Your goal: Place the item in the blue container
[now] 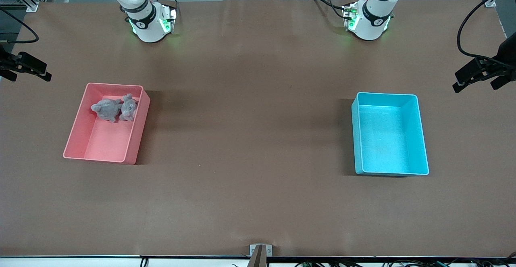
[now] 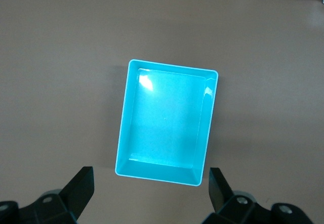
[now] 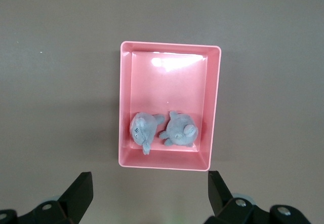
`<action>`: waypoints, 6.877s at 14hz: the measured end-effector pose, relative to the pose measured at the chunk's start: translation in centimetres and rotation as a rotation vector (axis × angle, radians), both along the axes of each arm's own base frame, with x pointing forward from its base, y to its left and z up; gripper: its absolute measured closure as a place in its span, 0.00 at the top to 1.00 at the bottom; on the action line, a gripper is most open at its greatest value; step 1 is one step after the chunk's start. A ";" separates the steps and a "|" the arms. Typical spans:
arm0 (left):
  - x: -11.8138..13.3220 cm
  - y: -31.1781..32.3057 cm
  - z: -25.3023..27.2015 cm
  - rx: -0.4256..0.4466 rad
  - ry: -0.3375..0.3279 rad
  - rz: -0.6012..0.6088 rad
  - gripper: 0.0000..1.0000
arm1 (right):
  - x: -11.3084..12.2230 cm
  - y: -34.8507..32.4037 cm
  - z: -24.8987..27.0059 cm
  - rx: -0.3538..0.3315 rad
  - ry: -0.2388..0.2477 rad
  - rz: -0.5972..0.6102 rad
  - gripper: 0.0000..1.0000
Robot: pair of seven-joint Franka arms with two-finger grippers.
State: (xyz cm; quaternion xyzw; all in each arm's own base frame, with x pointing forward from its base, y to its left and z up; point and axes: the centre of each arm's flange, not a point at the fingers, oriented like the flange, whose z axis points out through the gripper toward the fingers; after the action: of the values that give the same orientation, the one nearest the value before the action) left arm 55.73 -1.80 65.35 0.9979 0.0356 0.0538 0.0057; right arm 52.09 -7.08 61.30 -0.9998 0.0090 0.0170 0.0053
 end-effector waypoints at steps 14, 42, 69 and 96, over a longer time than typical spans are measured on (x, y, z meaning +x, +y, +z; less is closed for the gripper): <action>0.0 0.4 0.0 0.000 0.000 0.006 1.00 | 0.3 0.0 -1.0 0.002 0.027 0.035 1.00; 0.1 1.5 -0.3 0.000 0.006 0.027 1.00 | -3.5 -7.5 -36.7 0.085 0.157 -0.218 1.00; 0.1 1.7 -0.3 0.000 0.006 0.031 1.00 | -5.2 -3.9 -39.8 0.053 0.180 -0.290 0.85; 0.1 2.3 -0.3 0.000 0.007 0.041 1.00 | 4.5 0.4 -20.8 -0.027 0.371 -0.363 0.15</action>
State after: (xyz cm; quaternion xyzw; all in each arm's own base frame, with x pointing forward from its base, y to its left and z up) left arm 55.83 0.45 65.04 0.9971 0.0559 0.0506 0.0047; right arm 56.55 -6.67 40.50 -0.9615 0.1895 0.1989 -0.0068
